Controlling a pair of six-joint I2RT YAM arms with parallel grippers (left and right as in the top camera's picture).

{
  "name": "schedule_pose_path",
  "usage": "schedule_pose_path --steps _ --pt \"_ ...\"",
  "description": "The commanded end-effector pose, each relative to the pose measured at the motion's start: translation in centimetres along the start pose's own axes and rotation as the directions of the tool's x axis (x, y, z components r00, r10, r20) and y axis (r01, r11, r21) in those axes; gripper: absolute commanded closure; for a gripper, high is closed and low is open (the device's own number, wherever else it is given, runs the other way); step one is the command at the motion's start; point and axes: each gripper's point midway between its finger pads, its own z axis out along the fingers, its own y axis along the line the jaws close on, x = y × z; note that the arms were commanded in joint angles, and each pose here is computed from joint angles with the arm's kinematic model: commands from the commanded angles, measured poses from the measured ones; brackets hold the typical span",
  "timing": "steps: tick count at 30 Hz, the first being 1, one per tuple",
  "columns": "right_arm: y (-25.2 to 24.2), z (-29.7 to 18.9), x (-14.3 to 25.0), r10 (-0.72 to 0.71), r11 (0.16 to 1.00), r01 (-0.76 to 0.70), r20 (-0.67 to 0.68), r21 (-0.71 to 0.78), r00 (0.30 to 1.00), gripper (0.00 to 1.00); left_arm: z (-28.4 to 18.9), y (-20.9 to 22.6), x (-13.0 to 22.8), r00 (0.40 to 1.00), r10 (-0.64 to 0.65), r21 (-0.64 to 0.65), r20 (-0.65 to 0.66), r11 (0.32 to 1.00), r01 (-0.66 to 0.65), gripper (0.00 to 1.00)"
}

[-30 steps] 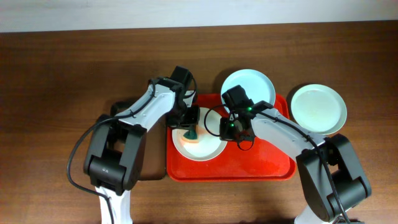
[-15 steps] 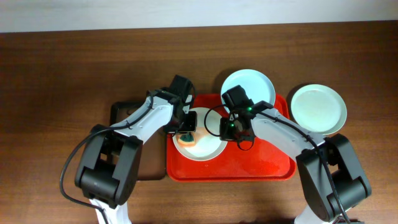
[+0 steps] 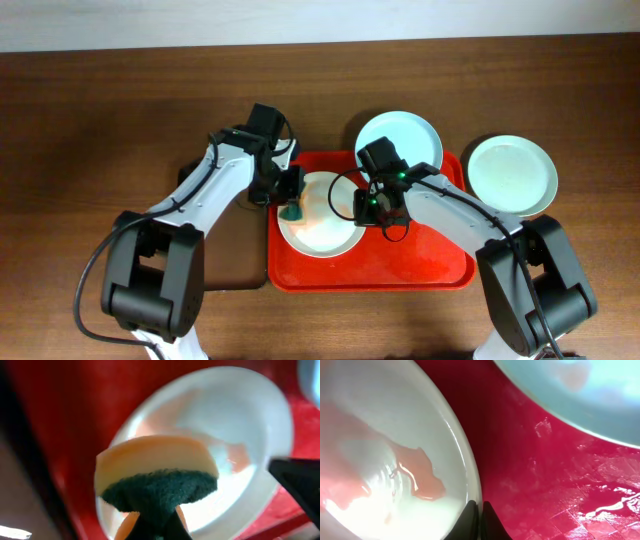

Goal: Clean dirty plates on tray and stack at the side
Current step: 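Scrub the white plate with the sponge in the left gripper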

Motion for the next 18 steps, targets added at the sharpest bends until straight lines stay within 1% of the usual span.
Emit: schedule_pose_path --steps 1,7,9,11,14,17,18 --pt "1.0 1.1 1.5 -0.074 0.996 0.071 -0.060 -0.054 0.995 0.96 0.1 0.7 0.1 1.000 -0.012 -0.090 0.026 0.996 0.015 1.00" --pt "1.5 1.2 1.6 -0.100 0.994 0.097 -0.053 -0.057 0.994 0.96 0.9 -0.8 0.6 0.999 0.035 -0.095 0.027 0.995 -0.033 1.00" --pt "1.5 1.2 1.6 -0.099 0.994 0.096 -0.053 -0.056 0.994 0.96 0.9 0.1 0.3 0.999 0.005 -0.158 0.051 0.987 0.003 1.00" --pt "1.5 1.2 1.6 -0.100 0.994 0.097 -0.053 -0.057 0.994 0.96 1.1 0.3 0.6 0.999 0.001 -0.162 0.042 0.987 0.006 1.00" --pt "1.5 1.2 1.6 -0.100 0.994 0.097 -0.053 -0.057 0.994 0.96 2.3 0.8 1.0 1.000 -0.008 -0.171 0.013 0.985 0.010 1.00" --pt "1.5 1.2 1.6 -0.100 0.994 0.097 -0.053 -0.057 0.994 0.96 4.8 1.6 1.6 0.999 -0.029 -0.178 -0.041 0.984 0.022 1.00" --pt "1.5 1.2 1.6 -0.100 0.994 0.097 -0.053 -0.057 0.994 0.96 5.5 1.1 2.1 0.997 -0.037 -0.142 -0.075 0.989 0.026 1.00"
